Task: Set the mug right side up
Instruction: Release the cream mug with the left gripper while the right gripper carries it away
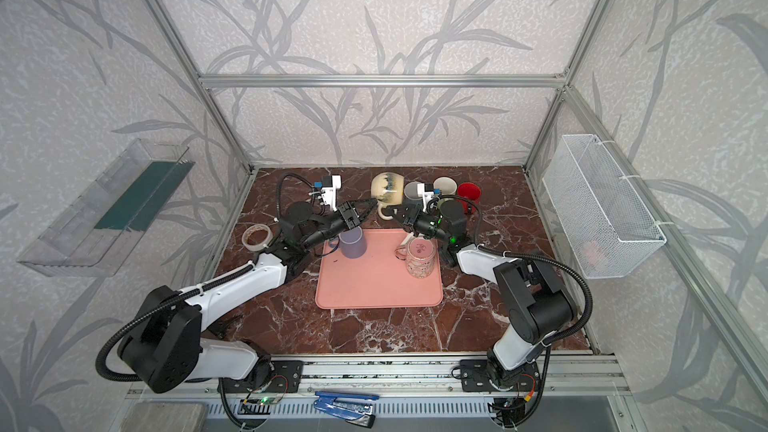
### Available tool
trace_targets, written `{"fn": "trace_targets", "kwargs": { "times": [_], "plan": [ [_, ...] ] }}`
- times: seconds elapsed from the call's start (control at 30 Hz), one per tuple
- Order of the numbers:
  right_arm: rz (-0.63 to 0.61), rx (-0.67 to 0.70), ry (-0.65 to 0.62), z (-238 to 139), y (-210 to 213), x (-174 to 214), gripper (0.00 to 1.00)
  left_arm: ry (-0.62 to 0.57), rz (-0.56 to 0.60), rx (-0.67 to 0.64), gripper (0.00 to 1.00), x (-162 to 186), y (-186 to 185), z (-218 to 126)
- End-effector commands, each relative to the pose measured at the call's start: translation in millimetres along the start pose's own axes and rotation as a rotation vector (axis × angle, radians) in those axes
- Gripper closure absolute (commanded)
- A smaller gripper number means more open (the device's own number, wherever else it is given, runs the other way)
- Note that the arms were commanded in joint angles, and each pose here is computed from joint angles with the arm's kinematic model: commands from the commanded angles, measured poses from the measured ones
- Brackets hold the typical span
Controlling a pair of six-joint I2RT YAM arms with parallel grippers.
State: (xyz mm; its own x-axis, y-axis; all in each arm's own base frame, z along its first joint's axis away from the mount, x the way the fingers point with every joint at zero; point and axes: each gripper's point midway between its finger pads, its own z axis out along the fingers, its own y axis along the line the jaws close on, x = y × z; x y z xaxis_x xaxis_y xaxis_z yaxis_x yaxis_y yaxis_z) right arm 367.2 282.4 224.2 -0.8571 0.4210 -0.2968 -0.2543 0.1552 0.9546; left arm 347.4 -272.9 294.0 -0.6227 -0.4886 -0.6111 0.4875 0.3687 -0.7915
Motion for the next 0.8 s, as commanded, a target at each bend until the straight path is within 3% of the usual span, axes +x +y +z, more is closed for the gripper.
{"fn": "trace_targets", "kwargs": {
  "times": [0.0,0.4,0.77],
  "plan": [
    [-0.159,-0.064,-0.035,-7,37,-10,1.00,-0.017,0.050,-0.040,0.58,-6,-2,-11],
    [-0.190,0.007,-0.010,6,28,-18,1.00,0.036,0.093,-0.184,0.55,-2,2,-41],
    [-0.240,0.177,0.033,26,0,-35,1.00,0.145,0.256,-0.431,0.39,1,4,-101]
  ]
}}
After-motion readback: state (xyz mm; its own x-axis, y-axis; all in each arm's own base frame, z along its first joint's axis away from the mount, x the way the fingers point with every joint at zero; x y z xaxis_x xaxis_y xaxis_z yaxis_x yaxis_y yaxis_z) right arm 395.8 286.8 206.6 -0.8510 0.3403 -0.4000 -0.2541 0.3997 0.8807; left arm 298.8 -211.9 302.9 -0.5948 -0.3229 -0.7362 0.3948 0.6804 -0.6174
